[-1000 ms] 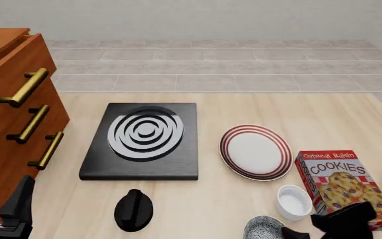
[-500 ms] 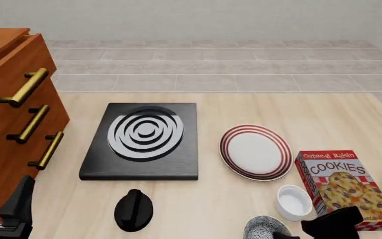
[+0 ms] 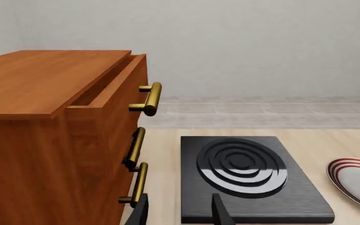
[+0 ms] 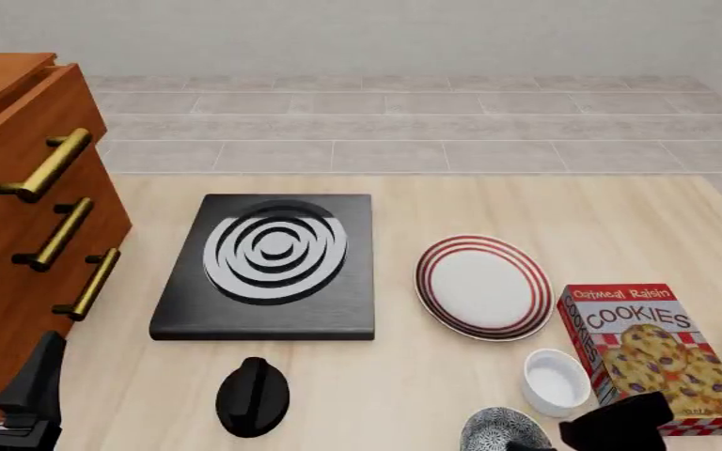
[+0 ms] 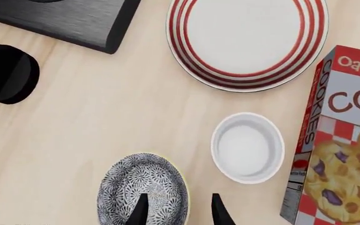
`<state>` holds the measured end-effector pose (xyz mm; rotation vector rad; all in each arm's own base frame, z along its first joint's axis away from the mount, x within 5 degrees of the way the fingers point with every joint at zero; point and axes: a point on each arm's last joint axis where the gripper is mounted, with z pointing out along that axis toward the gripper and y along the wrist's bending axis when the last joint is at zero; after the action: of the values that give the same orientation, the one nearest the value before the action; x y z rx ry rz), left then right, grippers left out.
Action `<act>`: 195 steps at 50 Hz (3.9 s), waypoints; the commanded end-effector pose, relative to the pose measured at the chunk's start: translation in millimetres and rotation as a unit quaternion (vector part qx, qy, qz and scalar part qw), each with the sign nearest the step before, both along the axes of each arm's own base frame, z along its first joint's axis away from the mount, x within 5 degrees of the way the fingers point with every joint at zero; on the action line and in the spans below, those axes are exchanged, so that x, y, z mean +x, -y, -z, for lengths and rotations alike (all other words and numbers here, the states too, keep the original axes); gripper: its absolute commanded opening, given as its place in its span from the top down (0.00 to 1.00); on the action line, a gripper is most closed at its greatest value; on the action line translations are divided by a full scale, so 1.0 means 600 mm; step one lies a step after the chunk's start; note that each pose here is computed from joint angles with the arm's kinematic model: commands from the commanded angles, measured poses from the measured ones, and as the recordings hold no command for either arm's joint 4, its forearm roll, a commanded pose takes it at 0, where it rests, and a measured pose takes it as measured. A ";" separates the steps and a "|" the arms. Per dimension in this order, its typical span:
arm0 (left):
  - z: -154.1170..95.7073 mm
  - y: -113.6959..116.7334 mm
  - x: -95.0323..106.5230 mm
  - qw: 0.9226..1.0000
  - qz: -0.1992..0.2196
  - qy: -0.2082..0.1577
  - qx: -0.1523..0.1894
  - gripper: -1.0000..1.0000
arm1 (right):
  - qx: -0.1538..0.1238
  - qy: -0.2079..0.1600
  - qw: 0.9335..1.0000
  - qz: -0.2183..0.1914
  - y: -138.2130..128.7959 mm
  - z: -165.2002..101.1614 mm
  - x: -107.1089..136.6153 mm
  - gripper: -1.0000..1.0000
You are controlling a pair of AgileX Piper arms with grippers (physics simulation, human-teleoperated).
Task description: Pick the akita bowl next to the ramekin and place it on the plate.
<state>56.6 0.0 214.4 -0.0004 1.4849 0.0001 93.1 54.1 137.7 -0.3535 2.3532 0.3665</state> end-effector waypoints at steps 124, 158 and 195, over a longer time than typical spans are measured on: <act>0.000 0.000 0.000 1.000 0.000 0.000 0.000 0.00 | 0.083 0.048 0.995 0.025 0.000 -0.100 -0.009 1.00; 0.000 0.000 0.000 1.000 0.000 0.000 0.000 0.00 | 0.118 0.074 0.984 0.109 0.009 -0.113 0.028 1.00; -0.002 -0.003 -0.001 1.000 -0.017 0.005 0.013 0.00 | 0.120 0.102 0.979 0.127 -0.005 -0.132 0.095 1.00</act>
<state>56.2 1.0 215.0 -0.0032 1.4796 0.0259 138.8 55.1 213.0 -0.0034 2.1143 0.4548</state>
